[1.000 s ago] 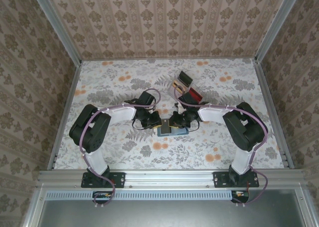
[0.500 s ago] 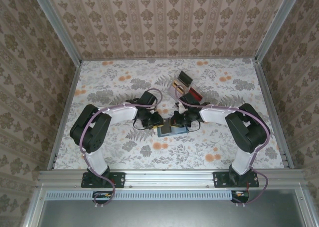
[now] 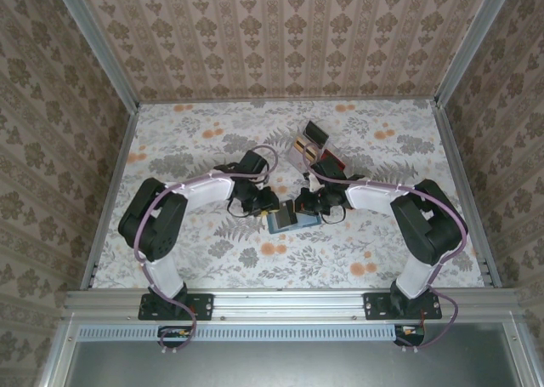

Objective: Take the credit cards out of the card holder

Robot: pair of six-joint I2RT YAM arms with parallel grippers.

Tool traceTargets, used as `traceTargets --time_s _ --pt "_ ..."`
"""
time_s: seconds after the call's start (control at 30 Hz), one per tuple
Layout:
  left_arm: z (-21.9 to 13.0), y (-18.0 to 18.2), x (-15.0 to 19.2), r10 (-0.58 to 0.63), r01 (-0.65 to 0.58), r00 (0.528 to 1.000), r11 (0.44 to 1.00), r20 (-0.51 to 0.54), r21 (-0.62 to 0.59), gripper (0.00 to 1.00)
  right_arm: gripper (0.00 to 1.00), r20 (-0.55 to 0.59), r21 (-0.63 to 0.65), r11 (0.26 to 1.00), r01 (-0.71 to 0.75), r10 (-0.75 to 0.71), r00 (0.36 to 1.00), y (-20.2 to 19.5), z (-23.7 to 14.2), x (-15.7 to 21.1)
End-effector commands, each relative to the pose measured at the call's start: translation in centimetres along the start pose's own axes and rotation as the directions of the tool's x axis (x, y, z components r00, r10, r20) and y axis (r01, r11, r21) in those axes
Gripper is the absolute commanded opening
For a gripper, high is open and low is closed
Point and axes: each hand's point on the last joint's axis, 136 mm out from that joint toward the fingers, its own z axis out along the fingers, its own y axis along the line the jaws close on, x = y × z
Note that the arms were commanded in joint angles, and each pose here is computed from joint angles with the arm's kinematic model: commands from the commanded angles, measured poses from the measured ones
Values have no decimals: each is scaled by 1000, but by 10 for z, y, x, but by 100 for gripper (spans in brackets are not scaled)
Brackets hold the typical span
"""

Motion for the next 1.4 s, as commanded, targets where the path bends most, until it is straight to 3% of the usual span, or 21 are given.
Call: traceTargets --time_s 0.0,0.2,0.47,1.13,1.37 --pt "-20 -15 -7 25 -26 999 999 40 30 24 5 -16 38 999 -18 19 1000 -11 3 4" --pt "-6 -24 -7 11 -12 1000 998 21 60 18 18 -21 19 999 -48 49 999 -10 6 5" --pt "13 1 5 -15 15 1000 1000 -26 -7 15 26 -52 11 999 -45 45 998 -10 11 9" --pt "35 56 37 -75 65 994 991 -80 -118 14 24 -107 -106 994 -22 11 994 7 23 13" --pt "34 58 36 -70 60 994 991 -80 -117 14 16 -106 -133 991 -24 10 994 13 21 11"
